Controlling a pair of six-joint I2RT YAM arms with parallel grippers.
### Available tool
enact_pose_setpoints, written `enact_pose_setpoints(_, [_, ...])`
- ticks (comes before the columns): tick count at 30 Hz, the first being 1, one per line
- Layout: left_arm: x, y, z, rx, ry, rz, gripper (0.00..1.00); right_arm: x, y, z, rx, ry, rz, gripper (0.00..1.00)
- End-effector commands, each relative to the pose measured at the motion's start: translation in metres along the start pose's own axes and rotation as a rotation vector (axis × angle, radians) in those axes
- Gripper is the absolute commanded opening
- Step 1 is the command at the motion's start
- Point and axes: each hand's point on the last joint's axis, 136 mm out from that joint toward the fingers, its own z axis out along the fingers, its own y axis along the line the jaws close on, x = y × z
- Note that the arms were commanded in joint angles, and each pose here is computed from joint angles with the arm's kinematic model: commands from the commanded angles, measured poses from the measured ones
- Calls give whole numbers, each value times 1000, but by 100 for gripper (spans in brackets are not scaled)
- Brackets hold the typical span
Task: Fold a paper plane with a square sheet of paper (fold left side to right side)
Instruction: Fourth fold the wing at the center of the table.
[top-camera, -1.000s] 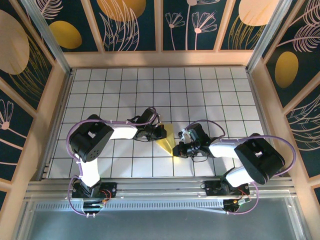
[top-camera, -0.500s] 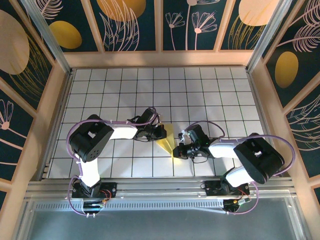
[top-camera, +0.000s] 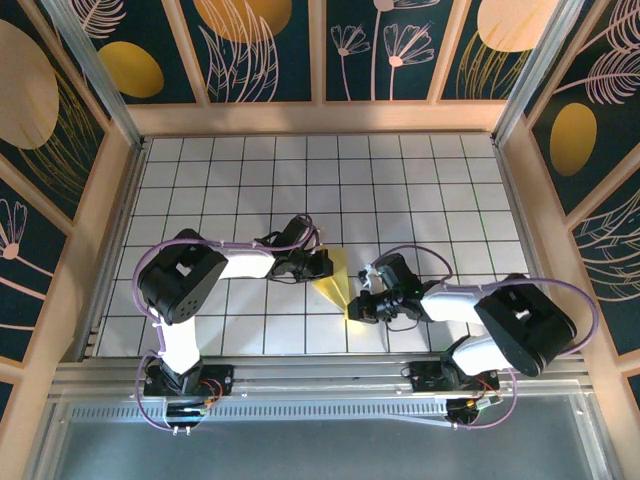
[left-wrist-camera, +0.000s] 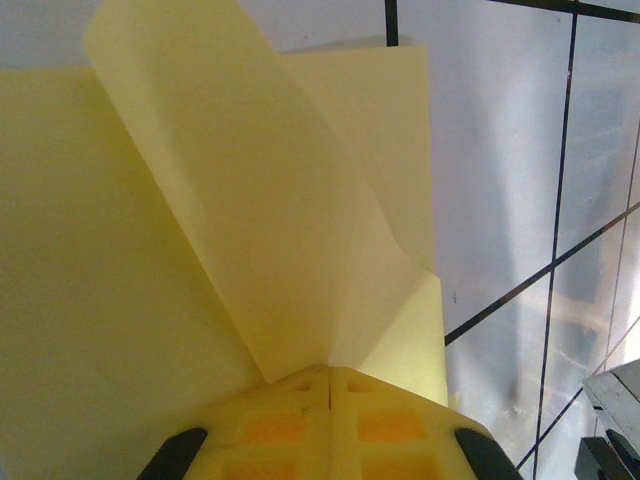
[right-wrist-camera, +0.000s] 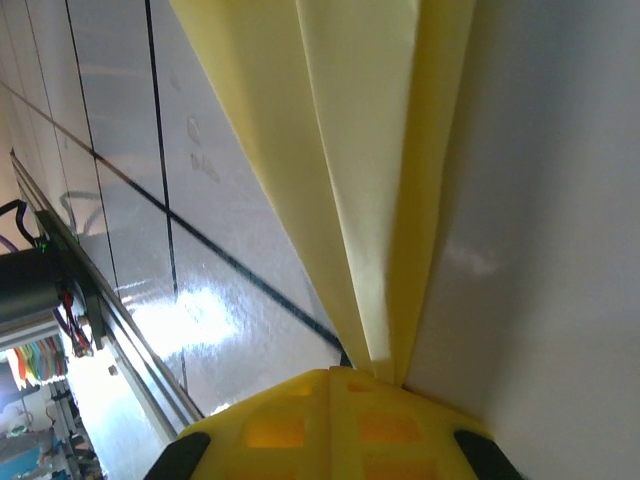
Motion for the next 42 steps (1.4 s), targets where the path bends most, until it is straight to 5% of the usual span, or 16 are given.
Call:
enact_pose_setpoints(1, [19,48,11,-168,41,-50,0,4,10,-11,2,7,-2,0])
enact_pose_setpoints(8, [19,47,11,-163,39,-49,0,-24,41,-34,-86,-110,-53,0])
enact_pose_setpoints(23, [18,44,10,-154,37,-49,0,-79,21,-8,20,-203,-33,0])
enact_pose_setpoints(42, [17,43,9,-150,33,-47,0,-48,-24,10,139,-95,53,0])
